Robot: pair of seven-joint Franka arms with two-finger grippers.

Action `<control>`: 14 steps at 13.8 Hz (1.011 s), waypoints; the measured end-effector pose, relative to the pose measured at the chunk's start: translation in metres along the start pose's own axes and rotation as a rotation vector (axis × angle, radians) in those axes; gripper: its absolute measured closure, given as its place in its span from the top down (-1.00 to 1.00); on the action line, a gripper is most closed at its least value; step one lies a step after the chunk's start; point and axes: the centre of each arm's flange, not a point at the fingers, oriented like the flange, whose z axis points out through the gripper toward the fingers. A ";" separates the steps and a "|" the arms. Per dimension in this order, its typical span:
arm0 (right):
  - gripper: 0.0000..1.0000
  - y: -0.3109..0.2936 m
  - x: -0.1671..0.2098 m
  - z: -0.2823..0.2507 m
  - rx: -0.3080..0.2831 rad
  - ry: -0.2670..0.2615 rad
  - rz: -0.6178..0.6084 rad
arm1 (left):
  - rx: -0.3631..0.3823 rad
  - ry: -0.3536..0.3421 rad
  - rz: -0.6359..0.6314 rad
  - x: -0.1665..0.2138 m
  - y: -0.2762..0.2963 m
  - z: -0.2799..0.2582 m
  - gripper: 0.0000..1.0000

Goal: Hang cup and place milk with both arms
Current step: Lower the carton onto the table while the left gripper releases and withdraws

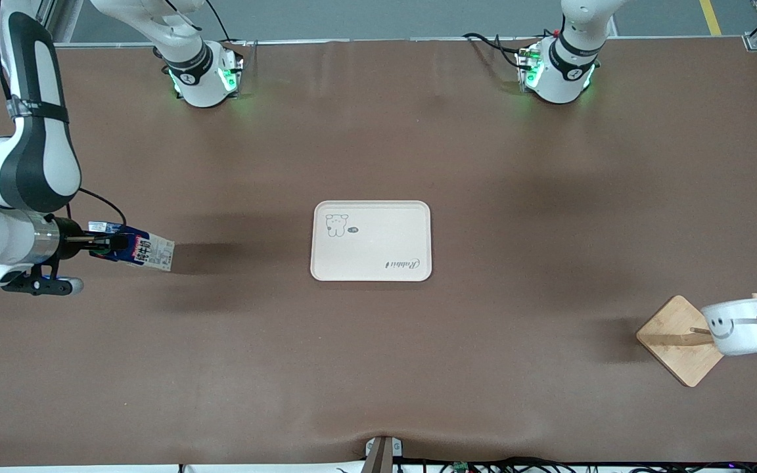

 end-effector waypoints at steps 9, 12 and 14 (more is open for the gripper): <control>0.30 0.040 -0.022 0.059 -0.007 -0.010 0.015 | 0.150 -0.214 0.222 -0.063 0.085 -0.034 1.00; 0.30 0.039 -0.032 0.071 -0.004 -0.010 0.013 | 0.183 -0.272 0.258 -0.089 0.099 -0.054 1.00; 0.30 0.039 -0.034 0.072 -0.004 -0.004 0.013 | 0.206 -0.295 0.280 -0.102 0.103 -0.064 1.00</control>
